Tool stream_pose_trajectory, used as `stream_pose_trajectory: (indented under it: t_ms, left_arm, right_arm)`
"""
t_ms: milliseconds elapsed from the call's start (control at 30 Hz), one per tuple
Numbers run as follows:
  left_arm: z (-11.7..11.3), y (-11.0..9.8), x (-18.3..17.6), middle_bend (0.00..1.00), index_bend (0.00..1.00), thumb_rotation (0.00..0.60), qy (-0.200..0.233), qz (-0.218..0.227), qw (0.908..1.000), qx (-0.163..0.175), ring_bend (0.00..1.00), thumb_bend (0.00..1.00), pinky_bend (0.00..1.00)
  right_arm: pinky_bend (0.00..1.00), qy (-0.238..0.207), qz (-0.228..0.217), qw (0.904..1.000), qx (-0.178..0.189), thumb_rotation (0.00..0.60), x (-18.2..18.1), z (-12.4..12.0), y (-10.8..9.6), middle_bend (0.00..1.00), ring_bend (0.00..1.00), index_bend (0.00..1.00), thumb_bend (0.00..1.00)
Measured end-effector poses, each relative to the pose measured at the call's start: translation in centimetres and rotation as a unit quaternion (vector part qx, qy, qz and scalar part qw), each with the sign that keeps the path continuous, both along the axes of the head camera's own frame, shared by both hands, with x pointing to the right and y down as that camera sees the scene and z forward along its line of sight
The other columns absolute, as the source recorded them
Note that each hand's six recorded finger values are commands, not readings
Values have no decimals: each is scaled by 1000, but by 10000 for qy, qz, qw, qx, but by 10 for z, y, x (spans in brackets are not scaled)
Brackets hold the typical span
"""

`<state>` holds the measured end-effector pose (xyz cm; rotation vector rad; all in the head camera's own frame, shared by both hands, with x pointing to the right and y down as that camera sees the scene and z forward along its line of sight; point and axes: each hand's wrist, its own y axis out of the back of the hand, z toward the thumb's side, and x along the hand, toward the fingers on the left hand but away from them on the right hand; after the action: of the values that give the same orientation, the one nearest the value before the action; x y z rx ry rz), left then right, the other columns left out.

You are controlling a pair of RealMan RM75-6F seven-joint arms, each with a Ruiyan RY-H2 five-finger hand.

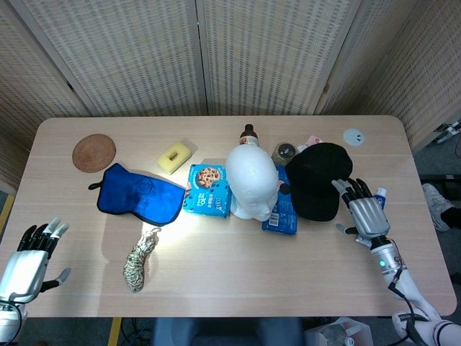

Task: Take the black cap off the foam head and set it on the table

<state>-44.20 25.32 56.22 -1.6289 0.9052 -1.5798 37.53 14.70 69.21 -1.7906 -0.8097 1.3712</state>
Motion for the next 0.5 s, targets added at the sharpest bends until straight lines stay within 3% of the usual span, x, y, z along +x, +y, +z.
stream_pose_trajectory:
  t_ms: [200, 500]
  left_arm:
    - [0, -1, 0, 51, 122, 600, 22, 12, 10000, 14, 68, 203, 15]
    - [-3, -4, 0, 51, 122, 600, 46, 26, 9999, 128, 68, 203, 15]
  right_arm:
    - [0, 120, -114, 9998, -58, 600, -2, -8, 6, 0, 0, 0, 0]
    - [0, -227, -118, 9985, 477, 600, -13, -30, 2, 0, 0, 0, 0]
